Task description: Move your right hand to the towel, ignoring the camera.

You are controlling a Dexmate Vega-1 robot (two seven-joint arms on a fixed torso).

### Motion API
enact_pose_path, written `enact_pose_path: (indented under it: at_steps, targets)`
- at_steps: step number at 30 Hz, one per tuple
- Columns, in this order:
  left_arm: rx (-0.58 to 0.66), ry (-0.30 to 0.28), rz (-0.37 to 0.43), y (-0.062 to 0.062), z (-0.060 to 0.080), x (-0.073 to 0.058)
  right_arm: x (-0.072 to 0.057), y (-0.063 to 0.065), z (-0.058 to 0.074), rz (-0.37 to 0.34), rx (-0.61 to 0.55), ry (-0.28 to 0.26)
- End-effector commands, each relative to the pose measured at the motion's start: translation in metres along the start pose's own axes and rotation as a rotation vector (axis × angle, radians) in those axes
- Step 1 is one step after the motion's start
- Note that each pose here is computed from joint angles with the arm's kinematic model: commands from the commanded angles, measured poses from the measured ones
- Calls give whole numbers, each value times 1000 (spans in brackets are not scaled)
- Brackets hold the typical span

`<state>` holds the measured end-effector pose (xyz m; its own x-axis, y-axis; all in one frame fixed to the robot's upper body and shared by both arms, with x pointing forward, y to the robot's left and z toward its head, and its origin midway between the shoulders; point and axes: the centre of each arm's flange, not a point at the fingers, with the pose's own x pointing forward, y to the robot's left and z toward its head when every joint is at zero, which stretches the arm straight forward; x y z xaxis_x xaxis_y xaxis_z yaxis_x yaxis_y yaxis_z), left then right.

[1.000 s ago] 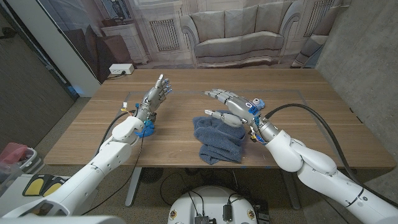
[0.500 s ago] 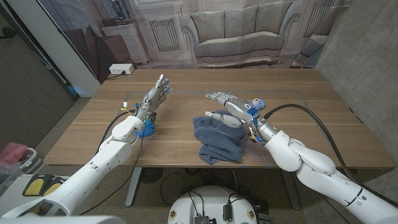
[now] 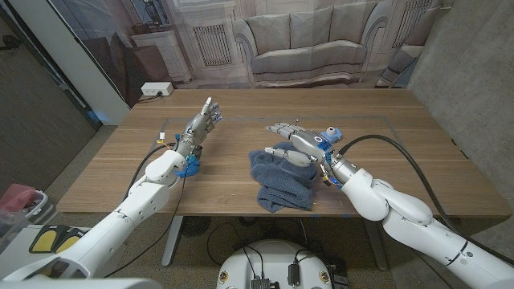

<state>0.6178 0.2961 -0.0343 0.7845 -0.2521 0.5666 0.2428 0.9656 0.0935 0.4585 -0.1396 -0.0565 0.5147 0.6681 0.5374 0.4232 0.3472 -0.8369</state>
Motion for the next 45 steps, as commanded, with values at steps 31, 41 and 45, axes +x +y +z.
enact_pose_path:
  at_steps: [31, 41, 45]
  targets:
    - [-3, -24, -5, -3, -6, -9, 0, 26, 0, 119, 28, 8]
    - [7, -13, -9, -2, -6, -8, 0, 33, 1, 127, 12, 15]
    - [6, -15, -9, -3, -6, -8, 0, 33, 2, 124, 9, 17]
